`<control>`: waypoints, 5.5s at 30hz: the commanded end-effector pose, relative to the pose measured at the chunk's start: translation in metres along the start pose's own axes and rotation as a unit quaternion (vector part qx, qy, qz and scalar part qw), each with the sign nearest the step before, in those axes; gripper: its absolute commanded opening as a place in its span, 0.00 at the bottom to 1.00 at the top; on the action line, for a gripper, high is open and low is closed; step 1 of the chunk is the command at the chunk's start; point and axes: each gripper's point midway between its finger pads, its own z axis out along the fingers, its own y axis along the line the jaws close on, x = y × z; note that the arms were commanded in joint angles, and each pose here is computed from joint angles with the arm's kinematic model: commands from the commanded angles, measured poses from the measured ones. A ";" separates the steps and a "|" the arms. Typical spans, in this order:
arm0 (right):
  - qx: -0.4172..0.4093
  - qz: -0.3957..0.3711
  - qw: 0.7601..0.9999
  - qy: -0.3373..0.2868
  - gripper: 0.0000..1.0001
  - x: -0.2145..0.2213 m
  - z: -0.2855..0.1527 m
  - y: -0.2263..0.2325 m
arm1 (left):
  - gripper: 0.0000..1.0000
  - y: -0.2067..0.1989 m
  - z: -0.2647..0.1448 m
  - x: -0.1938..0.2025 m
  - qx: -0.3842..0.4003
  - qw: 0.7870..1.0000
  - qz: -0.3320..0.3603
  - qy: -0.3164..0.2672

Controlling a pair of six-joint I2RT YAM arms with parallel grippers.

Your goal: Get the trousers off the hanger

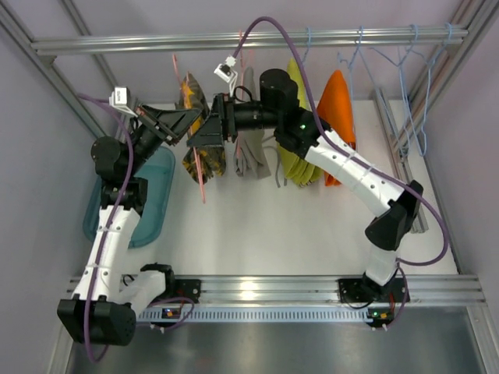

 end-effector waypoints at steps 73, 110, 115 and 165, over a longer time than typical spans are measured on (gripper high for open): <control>-0.106 -0.003 0.986 -0.131 0.00 -0.090 -0.012 0.097 | 0.99 0.137 -0.070 0.054 -0.091 0.841 0.528 0.073; -0.106 -0.011 0.986 -0.126 0.00 -0.088 -0.021 0.097 | 0.13 0.159 -0.046 -0.006 -0.194 0.875 0.442 -0.035; -0.108 -0.007 0.987 -0.121 0.00 -0.085 -0.020 0.095 | 0.00 0.147 -0.039 -0.016 -0.190 0.887 0.417 -0.054; 0.030 0.026 0.999 0.014 0.00 0.034 -0.007 -0.073 | 0.00 -0.315 -0.075 -0.164 0.098 0.853 0.322 -0.399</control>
